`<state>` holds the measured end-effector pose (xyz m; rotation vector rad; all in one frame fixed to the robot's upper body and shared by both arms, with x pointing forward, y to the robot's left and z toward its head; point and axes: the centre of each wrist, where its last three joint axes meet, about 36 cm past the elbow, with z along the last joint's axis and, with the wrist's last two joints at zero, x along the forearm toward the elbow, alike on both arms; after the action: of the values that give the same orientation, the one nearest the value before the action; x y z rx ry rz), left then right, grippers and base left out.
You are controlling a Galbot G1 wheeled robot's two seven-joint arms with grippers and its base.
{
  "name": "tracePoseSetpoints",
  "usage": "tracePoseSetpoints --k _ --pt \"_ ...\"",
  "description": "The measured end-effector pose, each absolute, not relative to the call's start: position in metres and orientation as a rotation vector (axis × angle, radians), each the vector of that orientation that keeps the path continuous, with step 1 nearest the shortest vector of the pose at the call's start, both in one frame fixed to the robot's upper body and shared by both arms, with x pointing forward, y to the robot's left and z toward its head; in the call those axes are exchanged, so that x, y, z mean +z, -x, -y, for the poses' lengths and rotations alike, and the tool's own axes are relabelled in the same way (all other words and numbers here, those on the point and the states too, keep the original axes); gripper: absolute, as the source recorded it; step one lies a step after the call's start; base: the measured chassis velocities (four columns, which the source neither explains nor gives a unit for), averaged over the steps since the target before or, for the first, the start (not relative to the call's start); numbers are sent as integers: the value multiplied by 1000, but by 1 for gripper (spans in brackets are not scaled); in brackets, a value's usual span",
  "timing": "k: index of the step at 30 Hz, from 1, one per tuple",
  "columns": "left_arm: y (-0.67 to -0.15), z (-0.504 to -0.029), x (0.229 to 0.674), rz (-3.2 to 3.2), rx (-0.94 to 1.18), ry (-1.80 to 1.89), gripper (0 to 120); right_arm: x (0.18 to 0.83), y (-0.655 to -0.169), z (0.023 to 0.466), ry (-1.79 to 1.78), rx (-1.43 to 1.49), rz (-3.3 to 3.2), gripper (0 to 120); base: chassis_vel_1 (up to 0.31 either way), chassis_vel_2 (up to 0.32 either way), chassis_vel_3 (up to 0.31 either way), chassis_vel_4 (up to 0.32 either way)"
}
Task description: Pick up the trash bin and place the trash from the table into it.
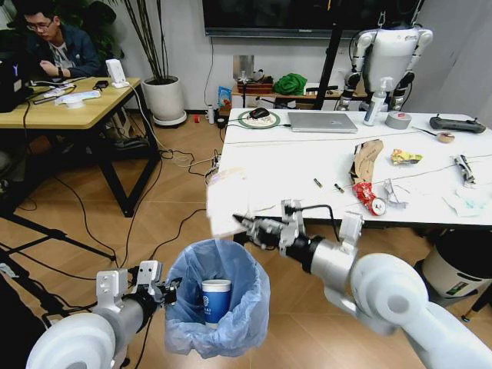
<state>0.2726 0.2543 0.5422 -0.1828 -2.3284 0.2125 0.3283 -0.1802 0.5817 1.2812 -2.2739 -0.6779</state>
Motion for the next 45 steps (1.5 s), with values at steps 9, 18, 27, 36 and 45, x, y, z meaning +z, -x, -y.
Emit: tracePoseSetpoints --k 9,18,27,36,45 --pt "-270 -254 546 2334 239 175 0 558 -317 194 -1428 -494 2188 0 0 0 0 0" --pt "-271 -253 548 2336 240 189 0 539 -303 202 -1379 -407 2181 9 0 0 0 0" --pt "-269 -252 549 2337 237 197 0 559 -298 205 -1418 -400 2236 42 0 0 0 0" --pt "-268 -252 548 2331 236 198 0 559 -299 212 -1403 -381 2267 70 0 0 0 0" --pt "-269 -254 549 2333 225 197 0 560 -309 211 -1363 -395 2351 99 0 0 0 0"
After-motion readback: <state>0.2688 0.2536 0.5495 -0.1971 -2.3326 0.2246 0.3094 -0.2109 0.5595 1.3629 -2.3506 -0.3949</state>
